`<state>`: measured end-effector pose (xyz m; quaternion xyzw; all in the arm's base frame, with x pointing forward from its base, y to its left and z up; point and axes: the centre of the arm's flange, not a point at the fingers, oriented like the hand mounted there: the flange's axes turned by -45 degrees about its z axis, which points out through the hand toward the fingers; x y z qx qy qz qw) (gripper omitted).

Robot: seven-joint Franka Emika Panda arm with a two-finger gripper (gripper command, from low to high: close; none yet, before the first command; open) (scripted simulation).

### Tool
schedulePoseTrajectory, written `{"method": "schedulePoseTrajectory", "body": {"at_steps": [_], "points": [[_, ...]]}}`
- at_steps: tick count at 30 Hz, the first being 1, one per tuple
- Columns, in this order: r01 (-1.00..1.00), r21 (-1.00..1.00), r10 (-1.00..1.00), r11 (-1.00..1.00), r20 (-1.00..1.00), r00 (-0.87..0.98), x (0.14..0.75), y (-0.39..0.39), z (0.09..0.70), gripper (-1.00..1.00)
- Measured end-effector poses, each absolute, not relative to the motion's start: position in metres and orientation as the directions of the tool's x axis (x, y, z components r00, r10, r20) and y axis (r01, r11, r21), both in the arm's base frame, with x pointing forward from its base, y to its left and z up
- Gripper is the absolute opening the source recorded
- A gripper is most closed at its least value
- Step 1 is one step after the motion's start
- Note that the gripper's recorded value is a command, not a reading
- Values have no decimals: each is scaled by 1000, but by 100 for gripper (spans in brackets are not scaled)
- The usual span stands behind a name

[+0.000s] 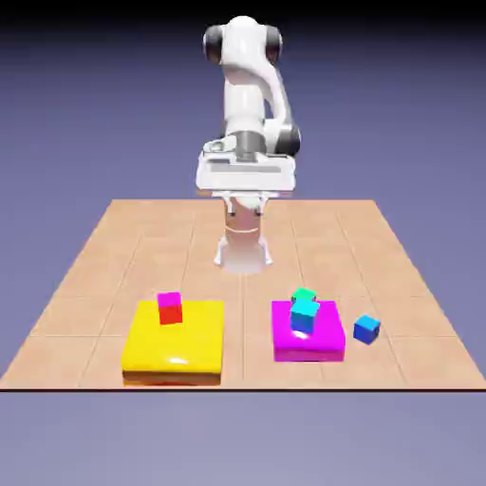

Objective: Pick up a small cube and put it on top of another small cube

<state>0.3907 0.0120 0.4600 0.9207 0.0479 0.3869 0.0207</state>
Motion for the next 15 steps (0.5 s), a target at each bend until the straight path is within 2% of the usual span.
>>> {"method": "schedulePoseTrajectory", "body": {"at_steps": [7, 15], "points": [[241, 312, 390, -919, 632, 669, 398, 57, 462, 0], [431, 522, 667, -736, 447, 597, 406, 109, 446, 0]]}}
